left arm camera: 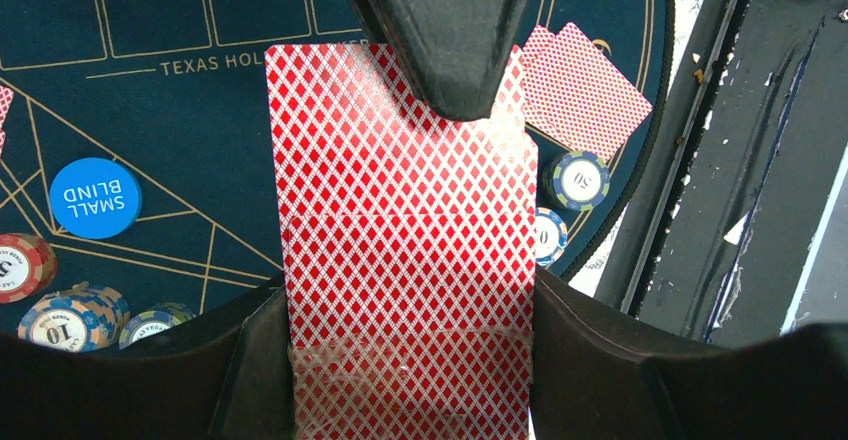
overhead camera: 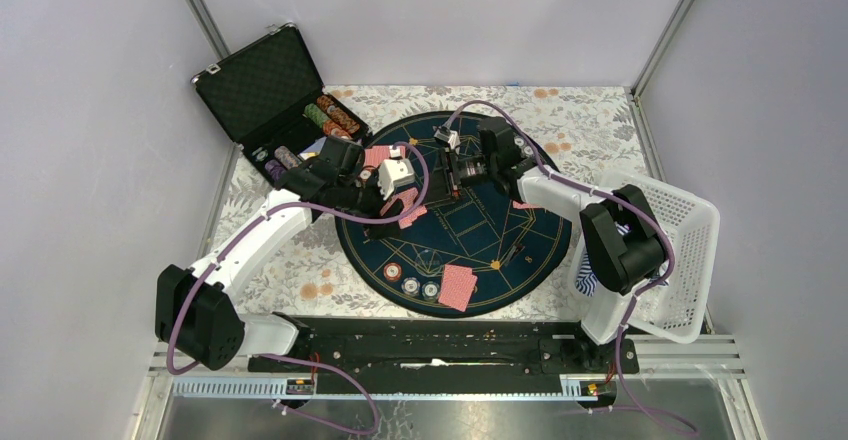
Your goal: Distribute texas hold em gaming equipment
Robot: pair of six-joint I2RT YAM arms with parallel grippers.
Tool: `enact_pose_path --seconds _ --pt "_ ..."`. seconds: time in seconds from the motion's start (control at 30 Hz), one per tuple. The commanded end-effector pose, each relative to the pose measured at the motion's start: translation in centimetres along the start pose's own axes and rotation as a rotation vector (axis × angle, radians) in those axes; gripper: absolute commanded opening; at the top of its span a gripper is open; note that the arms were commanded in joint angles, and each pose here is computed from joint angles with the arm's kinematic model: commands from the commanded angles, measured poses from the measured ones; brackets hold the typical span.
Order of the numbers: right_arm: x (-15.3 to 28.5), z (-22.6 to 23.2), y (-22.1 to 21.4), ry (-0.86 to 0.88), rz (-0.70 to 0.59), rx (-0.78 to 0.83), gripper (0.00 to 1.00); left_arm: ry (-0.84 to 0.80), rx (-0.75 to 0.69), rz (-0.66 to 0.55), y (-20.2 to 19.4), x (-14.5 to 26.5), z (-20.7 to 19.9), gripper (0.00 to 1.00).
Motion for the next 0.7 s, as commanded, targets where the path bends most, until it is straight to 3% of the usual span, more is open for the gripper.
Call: enact_pose_path --seconds 0.0,0.37,0.67 --pt "0.0 1.0 0.3 -0.008 -0.018 0.043 0.36 -0.001 -0.053 -0.101 2.9 1.0 -0.1 0.00" --pt "1.5 0.2 1.2 -0.064 -0.052 0.053 0.20 0.001 -0.049 -0.106 2.8 1.2 0.0 0.00" --pt "2.4 1.8 1.8 -0.021 -0.069 0.085 0.00 0.002 -0.048 -0.105 2.8 1.2 0.1 0.00"
Point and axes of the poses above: each gripper's point midway between its finger pads, its own x axis back along the fingers, its own z axis along the line the jaws close on, y = z × x, the point moved 1 cm from there along x, back along the fingers, and after that the axes turned 6 degrees about x, right-handed, at the moved point
